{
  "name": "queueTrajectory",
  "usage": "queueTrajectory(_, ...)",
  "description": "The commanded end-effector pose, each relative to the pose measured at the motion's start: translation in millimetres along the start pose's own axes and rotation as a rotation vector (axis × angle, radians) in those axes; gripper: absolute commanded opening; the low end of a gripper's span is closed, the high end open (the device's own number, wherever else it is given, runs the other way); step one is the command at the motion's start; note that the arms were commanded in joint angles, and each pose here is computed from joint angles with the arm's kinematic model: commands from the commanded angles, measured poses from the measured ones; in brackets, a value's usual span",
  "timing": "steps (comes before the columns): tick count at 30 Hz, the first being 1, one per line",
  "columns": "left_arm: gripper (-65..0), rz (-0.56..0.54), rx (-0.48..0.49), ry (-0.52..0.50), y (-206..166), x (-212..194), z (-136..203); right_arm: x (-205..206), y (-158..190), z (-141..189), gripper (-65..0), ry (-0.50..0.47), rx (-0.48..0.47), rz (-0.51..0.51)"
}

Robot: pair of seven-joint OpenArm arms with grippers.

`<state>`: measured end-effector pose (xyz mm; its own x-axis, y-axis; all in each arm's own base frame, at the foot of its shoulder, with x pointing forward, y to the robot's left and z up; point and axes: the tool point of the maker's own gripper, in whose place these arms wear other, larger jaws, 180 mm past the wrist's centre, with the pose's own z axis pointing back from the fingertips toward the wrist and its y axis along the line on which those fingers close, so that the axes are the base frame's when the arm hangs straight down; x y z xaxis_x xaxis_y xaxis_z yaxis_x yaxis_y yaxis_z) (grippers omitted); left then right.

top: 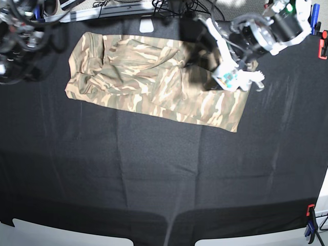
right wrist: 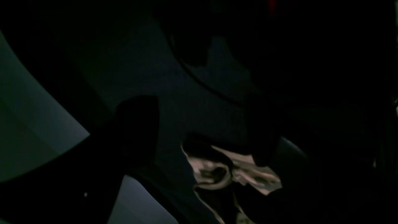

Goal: Layout the t-shirt on the table in an organized manner, then fold the t-shirt properly
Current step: 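Grasp the folded shirt's opposite end with the left gripper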

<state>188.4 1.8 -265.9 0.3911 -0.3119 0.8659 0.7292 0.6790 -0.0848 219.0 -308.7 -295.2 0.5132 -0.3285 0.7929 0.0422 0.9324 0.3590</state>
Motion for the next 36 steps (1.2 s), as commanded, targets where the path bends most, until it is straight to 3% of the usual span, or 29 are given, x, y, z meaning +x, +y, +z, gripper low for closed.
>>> queueTrajectory(1,-31.5,-0.021,-0.039,-0.053,-11,13,0,8,4,6,-23.5,-0.013,0.019,0.027)
queueTrajectory(11,-31.5,-0.198,-0.249,-0.061,-112,-12,-47,-7,8,25,-23.5,0.045,0.012,0.062)
queueTrajectory(14,-31.5,-0.197,-0.204,-0.062,-116,-7,-72,-8,8,25,-23.5,0.047,0.011,0.062)
queueTrajectory(18,-31.5,-0.133,-0.273,-0.048,-132,-9,-102,-8,8,25,-23.5,0.046,0.011,0.062)
queueTrajectory(23,-31.5,-0.132,-0.273,0.014,-132,-29,-126,-7,8,25,-23.5,0.045,0.011,0.064)
queueTrajectory(27,-31.5,-0.118,-0.314,-0.024,-147,-33,-138,-4,7,25,-23.5,0.042,0.01,0.075)
queueTrajectory(31,-31.5,-0.207,-0.346,-0.003,-157,-41,-151,-1,6,26,-23.5,0.043,0.008,0.087)
queueTrajectory(36,-31.5,-0.31,-0.315,-0.03,-148,-40,-164,0,6,26,-23.5,0.04,0.008,0.086)
